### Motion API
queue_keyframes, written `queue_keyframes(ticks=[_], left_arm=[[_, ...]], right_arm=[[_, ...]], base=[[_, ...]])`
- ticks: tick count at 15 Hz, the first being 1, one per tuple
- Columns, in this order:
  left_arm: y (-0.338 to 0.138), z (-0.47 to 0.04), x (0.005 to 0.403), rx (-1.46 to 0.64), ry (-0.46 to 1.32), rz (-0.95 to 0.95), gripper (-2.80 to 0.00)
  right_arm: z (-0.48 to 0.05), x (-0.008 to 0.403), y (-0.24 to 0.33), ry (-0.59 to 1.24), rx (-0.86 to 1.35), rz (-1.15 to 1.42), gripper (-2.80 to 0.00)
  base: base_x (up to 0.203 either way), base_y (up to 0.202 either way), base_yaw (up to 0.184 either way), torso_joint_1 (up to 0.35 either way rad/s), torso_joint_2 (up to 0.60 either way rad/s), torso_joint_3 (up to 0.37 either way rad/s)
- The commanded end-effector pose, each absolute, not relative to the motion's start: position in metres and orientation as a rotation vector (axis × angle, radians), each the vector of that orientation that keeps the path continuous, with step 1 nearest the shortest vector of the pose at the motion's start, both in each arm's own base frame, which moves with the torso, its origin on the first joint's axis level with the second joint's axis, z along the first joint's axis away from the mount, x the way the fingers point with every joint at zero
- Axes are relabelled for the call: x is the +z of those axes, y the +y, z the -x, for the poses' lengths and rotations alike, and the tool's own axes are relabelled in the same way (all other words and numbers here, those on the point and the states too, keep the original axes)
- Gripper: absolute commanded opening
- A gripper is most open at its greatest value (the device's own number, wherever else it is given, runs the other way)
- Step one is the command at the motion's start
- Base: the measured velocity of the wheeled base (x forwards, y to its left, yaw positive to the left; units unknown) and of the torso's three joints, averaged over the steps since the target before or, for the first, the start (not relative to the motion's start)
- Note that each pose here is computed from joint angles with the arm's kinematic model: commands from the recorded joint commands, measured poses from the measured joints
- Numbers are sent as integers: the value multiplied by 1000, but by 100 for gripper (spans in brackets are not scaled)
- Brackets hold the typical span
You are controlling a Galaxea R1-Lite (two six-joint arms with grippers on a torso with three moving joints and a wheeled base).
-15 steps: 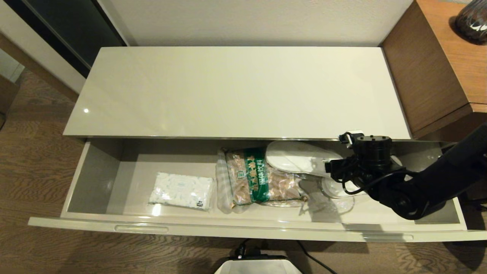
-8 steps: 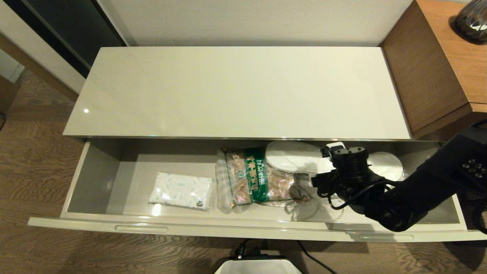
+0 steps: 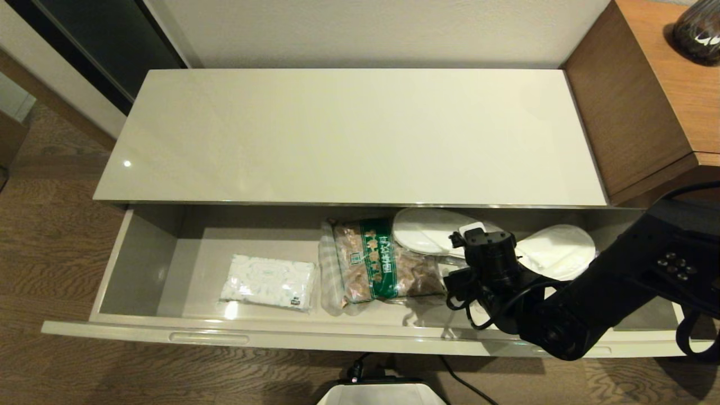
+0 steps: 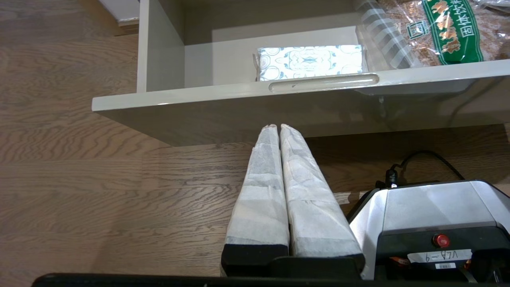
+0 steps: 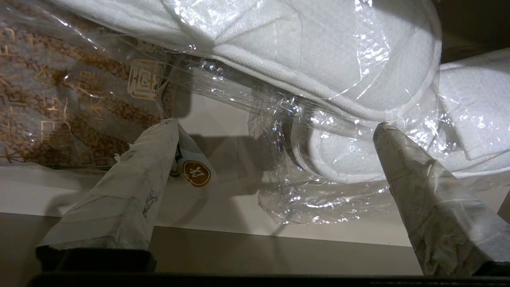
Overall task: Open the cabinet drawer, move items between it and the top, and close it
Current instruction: Take out the solid drinks from the drawer
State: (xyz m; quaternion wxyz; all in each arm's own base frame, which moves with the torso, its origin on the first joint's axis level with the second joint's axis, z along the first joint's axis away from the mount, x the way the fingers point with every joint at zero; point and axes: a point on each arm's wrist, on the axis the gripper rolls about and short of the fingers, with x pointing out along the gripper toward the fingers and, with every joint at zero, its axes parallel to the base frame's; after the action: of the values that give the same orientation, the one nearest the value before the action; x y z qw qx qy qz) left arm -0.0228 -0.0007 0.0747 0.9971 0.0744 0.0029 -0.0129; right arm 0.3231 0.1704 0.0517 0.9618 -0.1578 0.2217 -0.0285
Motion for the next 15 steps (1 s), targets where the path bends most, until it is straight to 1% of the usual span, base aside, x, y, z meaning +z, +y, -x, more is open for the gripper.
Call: queue_keyframes(ticks=[1,5,8,9,11,14,15], left_arm=[[-1,23,75,-25,7,-150,-280],[-1,23,75,-26,7,-150,-280],[-1,23,75,-27,7,-150,-280],[-1,23,75,-26,7,-150,-280],[-1,23,75,-27,7,-150,-280],[-1,23,75,-25,7,-150,-280],[-1,23,75,-27,7,-150,-280]], right_arm=[[-324,55,165,439,-74,311,0],[-324,79,153,399,-94,273,0],[-320,114,137,346,-108,215,0],[-313,132,130,328,-101,177,0],[-294,160,119,349,-70,101,0],[-262,198,106,450,-22,-85,0],[-255,211,105,446,-15,-136,0]], base=[[0,0,0,0,0,0],[0,0,0,0,0,0],[0,0,0,0,0,0],[0,0,0,0,0,0],[0,0,0,0,0,0],[0,0,0,0,0,0],[0,0,0,0,0,0]])
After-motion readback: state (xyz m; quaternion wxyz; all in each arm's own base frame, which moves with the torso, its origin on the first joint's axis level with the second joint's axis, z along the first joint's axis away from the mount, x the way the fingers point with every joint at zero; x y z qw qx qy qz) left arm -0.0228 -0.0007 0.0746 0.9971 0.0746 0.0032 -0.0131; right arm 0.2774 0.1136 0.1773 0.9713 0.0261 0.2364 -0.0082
